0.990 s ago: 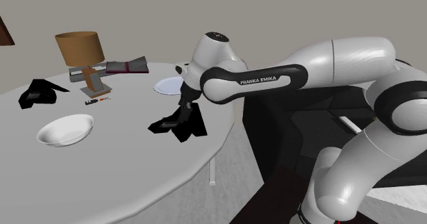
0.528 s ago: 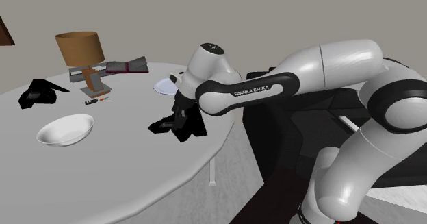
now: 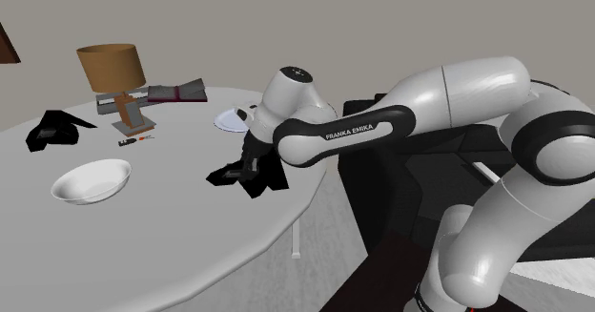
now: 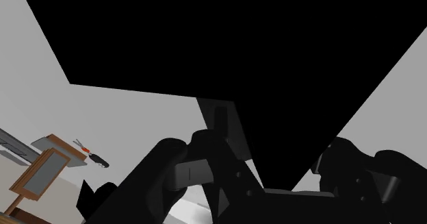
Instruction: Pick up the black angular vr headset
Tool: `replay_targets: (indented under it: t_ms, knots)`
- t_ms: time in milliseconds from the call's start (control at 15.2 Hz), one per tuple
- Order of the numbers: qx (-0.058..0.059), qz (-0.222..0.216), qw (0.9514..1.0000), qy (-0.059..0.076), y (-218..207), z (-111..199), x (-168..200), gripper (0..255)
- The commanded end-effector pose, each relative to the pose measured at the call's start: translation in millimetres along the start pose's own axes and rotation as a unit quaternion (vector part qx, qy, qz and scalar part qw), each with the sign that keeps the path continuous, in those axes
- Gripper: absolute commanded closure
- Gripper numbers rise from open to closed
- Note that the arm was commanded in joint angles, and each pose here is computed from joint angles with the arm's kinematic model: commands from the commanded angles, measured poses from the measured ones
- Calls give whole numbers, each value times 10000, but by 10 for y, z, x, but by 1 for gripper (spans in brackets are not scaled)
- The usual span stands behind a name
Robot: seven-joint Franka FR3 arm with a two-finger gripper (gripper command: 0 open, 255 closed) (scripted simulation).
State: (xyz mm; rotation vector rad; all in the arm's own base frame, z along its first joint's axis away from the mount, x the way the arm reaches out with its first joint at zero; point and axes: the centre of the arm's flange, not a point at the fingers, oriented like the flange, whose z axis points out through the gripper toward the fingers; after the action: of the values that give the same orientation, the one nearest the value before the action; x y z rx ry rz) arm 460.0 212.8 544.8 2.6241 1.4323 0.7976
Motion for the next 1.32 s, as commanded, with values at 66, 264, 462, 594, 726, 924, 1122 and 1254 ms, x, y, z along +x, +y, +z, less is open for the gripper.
replay_targets:
  t_ms: [66,264,462,594,726,924,1122,1254]
  knots:
    - [6,4,10000,-12,0,14,-4,255]
    - [6,4,10000,-12,5,9,-6,255]
    - [6,4,10000,-12,49,-128,60,255]
    - [6,4,10000,-12,79,-220,104,255]
    - [6,4,10000,-12,108,-311,147,255]
    - [6,4,10000,-12,152,-448,213,255]
    - [6,4,10000,-12,196,-586,279,255]
    - [6,4,10000,-12,226,-677,323,255]
